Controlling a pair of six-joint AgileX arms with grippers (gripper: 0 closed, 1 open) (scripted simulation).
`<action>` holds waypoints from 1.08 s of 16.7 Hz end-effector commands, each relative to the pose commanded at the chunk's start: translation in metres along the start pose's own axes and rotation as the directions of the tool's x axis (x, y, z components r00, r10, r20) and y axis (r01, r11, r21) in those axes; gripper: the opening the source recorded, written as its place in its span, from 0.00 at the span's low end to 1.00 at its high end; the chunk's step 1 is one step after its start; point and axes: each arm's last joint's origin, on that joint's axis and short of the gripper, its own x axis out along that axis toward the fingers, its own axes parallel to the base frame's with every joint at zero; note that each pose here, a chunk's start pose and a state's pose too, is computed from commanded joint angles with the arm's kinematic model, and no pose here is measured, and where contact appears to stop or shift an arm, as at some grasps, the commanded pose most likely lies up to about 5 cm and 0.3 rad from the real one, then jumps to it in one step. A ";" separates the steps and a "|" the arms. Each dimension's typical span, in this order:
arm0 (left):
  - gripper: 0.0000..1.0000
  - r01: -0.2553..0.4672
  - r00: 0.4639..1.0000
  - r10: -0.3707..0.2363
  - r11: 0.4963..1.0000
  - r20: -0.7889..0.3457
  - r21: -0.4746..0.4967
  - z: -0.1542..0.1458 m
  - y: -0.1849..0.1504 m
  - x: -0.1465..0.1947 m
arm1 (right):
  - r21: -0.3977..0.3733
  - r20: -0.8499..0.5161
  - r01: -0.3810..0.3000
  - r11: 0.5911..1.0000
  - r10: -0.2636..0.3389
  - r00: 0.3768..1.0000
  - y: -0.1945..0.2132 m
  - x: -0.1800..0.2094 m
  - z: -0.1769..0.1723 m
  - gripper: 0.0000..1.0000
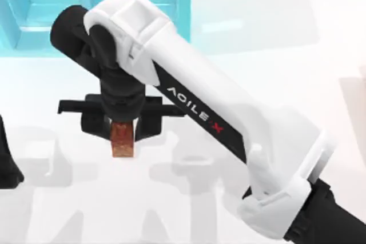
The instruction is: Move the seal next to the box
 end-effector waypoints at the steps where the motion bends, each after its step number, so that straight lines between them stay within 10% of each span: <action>1: 1.00 0.000 1.000 0.000 1.000 0.000 0.000 0.000 0.000 0.000 | -0.007 0.024 -0.025 1.000 0.025 0.999 -0.004 -0.009 0.010 0.00; 6: 1.00 0.000 1.000 0.000 1.000 0.000 0.000 0.000 0.000 0.000 | -0.082 0.107 -0.113 0.990 0.122 0.987 -0.058 -0.083 0.064 0.00; 13: 1.00 0.000 1.000 0.000 1.000 0.000 0.000 0.000 0.000 0.000 | -0.101 -0.086 0.063 0.993 -0.072 0.994 -0.169 -0.071 0.091 0.00; 18: 1.00 0.000 1.000 0.000 1.000 0.000 0.000 0.000 0.000 0.000 | -0.017 -0.167 0.069 0.997 -0.071 0.984 -0.296 -0.094 0.073 0.00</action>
